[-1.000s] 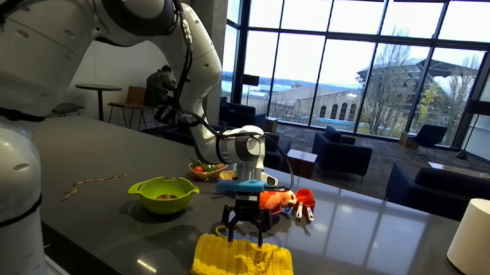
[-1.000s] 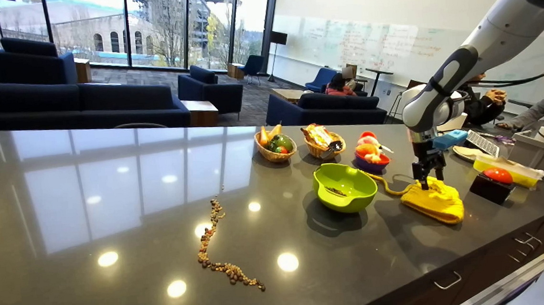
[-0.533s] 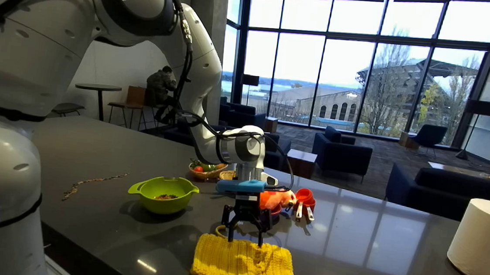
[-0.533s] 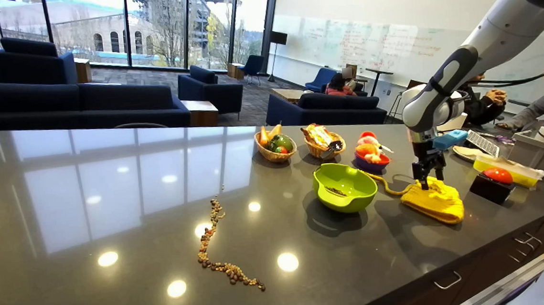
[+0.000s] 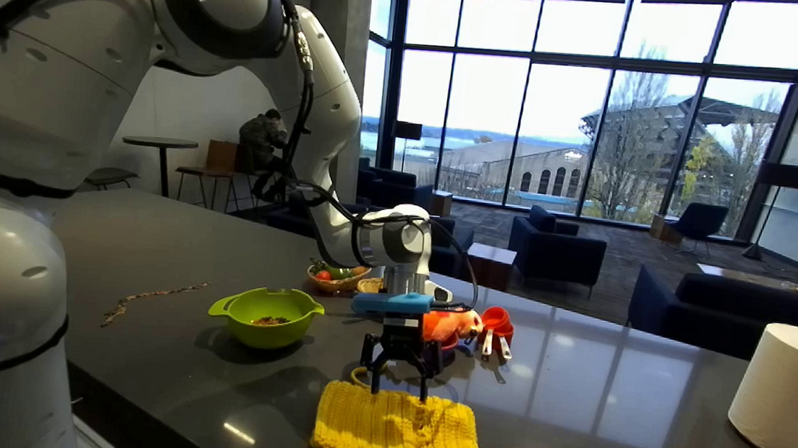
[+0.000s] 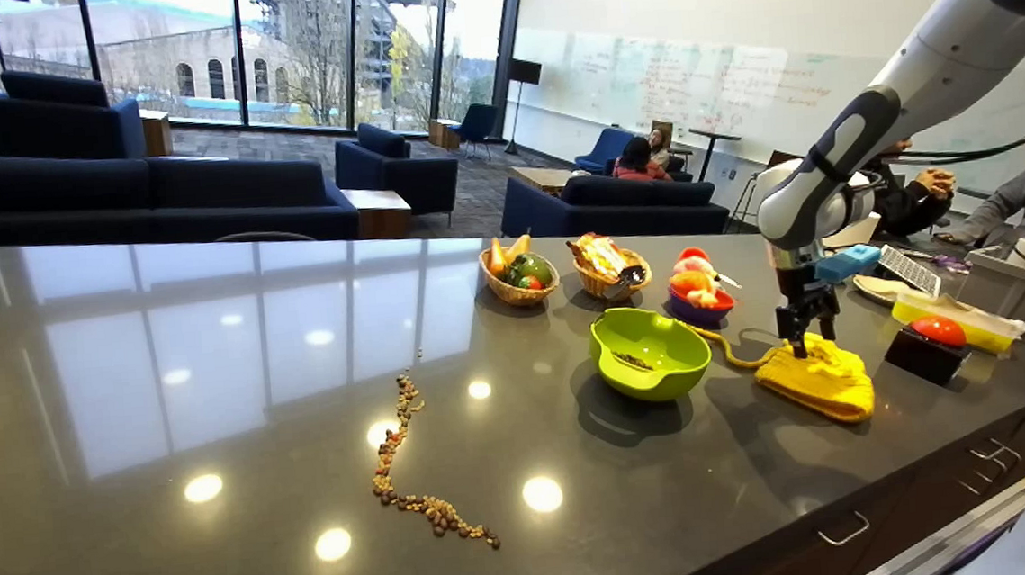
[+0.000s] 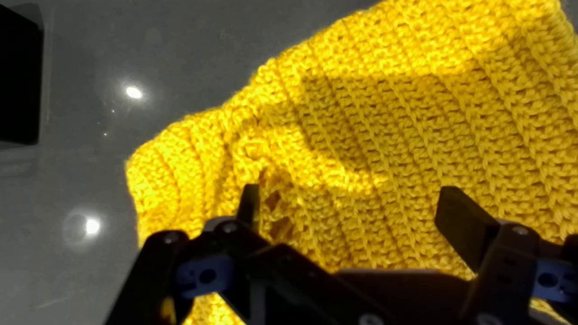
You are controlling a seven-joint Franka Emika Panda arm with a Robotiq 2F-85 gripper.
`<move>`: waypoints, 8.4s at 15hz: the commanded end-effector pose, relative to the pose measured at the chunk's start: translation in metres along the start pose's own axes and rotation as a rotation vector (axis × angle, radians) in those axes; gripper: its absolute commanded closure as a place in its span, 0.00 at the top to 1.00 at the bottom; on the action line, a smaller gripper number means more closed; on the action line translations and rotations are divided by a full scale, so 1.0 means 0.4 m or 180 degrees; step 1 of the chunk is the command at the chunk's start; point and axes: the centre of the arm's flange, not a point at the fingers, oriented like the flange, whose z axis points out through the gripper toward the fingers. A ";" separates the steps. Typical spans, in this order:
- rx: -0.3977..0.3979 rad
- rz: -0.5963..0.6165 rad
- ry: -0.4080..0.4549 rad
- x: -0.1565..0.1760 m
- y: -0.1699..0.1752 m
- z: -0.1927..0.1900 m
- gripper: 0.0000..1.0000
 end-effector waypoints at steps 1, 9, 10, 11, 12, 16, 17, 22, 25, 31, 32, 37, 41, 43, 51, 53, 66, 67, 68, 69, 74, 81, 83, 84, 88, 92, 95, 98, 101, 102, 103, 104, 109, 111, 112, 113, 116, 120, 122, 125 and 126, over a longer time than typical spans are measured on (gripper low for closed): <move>-0.0011 0.0016 0.0044 0.002 0.015 -0.002 1.00; 0.0076 0.0215 0.0250 -0.007 0.159 0.007 1.00; 0.0155 0.0267 0.0314 -0.003 0.178 0.016 1.00; 0.0243 0.0318 0.0370 0.001 0.191 0.022 1.00; 0.0346 0.0356 0.0438 0.009 0.201 0.030 1.00; 0.0658 0.0668 0.0653 0.056 0.207 0.046 1.00; 0.0702 0.0730 0.0678 0.062 0.207 0.046 1.00; 0.0731 0.0924 0.0784 0.074 0.211 0.040 1.00; 0.0664 0.0966 0.0822 0.065 0.220 0.033 1.00; 0.0605 0.0997 0.0836 0.062 0.253 0.059 1.00; 0.0615 0.1010 0.0828 0.064 0.257 0.065 1.00; 0.0654 0.1059 0.0802 0.076 0.280 0.096 1.00; 0.0682 0.1076 0.0817 0.073 0.288 0.098 0.69; 0.0689 0.1082 0.0824 0.065 0.283 0.090 0.53; 0.0457 0.1250 0.1032 0.045 0.252 0.053 0.00; 0.0333 0.1360 0.1160 0.037 0.244 0.038 0.03; -0.0356 0.1702 0.1657 -0.006 0.093 -0.025 0.03; -0.0374 0.1718 0.1674 -0.012 0.077 -0.030 0.03; -0.0382 0.1736 0.1691 -0.025 0.063 -0.040 0.03; -0.0382 0.1760 0.1701 -0.035 0.052 -0.046 0.03; -0.0415 0.1914 0.1779 -0.111 0.012 -0.083 0.03; -0.0248 0.1752 0.1638 -0.178 -0.073 -0.081 0.03; -0.0194 0.1663 0.1623 -0.182 -0.115 -0.085 0.03; -0.0172 0.1621 0.1618 -0.184 -0.134 -0.090 0.03; -0.0133 0.1564 0.1623 -0.203 -0.195 -0.111 0.03; -0.0076 0.1522 0.1555 -0.208 -0.213 -0.112 0.36; -0.0021 0.1519 0.1493 -0.211 -0.217 -0.112 0.52; 0.0020 0.1519 0.1456 -0.215 -0.216 -0.118 0.74; 0.0051 0.1501 0.1468 -0.221 -0.202 -0.128 0.95; 0.0047 0.1531 0.1479 -0.224 -0.197 -0.131 0.98; 0.0044 0.1556 0.1484 -0.228 -0.188 -0.133 1.00; 0.0040 0.1577 0.1487 -0.232 -0.177 -0.135 1.00; 0.0073 0.1652 0.1457 -0.240 -0.102 -0.119 1.00; 0.0082 0.1620 0.1447 -0.233 -0.074 -0.108 1.00; 0.0093 0.1631 0.1455 -0.227 -0.061 -0.104 1.00; 0.0101 0.1641 0.1458 -0.220 -0.051 -0.101 1.00; 0.0237 0.1644 0.1329 -0.207 -0.028 -0.094 1.00; 0.0417 0.1560 0.1113 -0.220 -0.044 -0.093 1.00; 0.0459 0.1517 0.1055 -0.224 -0.057 -0.093 1.00; 0.0502 0.1449 0.1002 -0.216 -0.071 -0.086 1.00; 0.0516 0.1440 0.1000 -0.208 -0.071 -0.083 1.00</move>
